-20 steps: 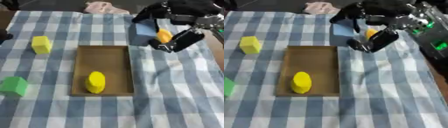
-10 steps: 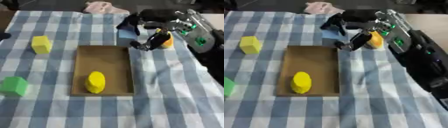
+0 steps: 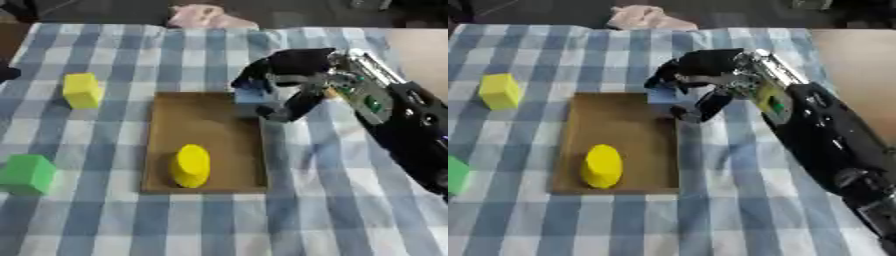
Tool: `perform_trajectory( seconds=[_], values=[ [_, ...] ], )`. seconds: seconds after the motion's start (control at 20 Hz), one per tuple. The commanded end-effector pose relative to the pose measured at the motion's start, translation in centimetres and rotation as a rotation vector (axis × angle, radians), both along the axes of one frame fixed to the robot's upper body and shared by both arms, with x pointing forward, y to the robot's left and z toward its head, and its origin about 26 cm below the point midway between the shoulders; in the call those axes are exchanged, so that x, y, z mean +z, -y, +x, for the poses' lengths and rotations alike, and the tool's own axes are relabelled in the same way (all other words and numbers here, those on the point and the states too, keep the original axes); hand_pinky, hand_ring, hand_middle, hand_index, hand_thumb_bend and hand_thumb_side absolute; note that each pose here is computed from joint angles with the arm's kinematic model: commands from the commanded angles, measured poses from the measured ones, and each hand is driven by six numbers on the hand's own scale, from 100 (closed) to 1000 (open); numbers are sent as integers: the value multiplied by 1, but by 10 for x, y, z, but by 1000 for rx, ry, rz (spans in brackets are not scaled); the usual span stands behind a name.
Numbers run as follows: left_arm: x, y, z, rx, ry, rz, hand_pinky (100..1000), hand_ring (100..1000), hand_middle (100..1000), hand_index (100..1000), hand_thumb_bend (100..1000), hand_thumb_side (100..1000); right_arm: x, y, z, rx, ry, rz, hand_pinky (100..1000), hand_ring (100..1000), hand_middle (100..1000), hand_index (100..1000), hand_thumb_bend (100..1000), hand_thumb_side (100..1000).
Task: Pick up objects on the table and place them in the box.
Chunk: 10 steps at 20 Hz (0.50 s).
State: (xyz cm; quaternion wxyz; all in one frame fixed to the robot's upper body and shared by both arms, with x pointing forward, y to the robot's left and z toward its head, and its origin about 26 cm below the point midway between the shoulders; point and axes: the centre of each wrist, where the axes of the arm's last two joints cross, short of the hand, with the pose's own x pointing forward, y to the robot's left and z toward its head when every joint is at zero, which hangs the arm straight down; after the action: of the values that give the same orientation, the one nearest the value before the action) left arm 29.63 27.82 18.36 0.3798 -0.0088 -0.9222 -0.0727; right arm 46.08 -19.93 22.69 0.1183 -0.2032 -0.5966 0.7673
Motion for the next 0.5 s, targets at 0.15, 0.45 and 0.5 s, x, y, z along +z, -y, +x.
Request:
perform_trajectory(
  seconds=[0.15, 0.45, 0.5],
  values=[
    [8, 1, -2, -11, 23, 10, 927, 721, 650, 827, 100, 664, 4, -2, 1, 10, 25, -1, 785, 491, 534, 754, 100, 259],
    [7, 1, -3, -11, 20, 11, 927, 722, 650, 827, 100, 666, 11, -10, -3, 50, 32, 48, 790, 484, 526, 760, 100, 239],
    [7, 1, -3, -11, 20, 12, 927, 722, 650, 827, 100, 665, 15, -13, -6, 67, 42, 59, 789, 483, 526, 759, 100, 269]
  ],
)
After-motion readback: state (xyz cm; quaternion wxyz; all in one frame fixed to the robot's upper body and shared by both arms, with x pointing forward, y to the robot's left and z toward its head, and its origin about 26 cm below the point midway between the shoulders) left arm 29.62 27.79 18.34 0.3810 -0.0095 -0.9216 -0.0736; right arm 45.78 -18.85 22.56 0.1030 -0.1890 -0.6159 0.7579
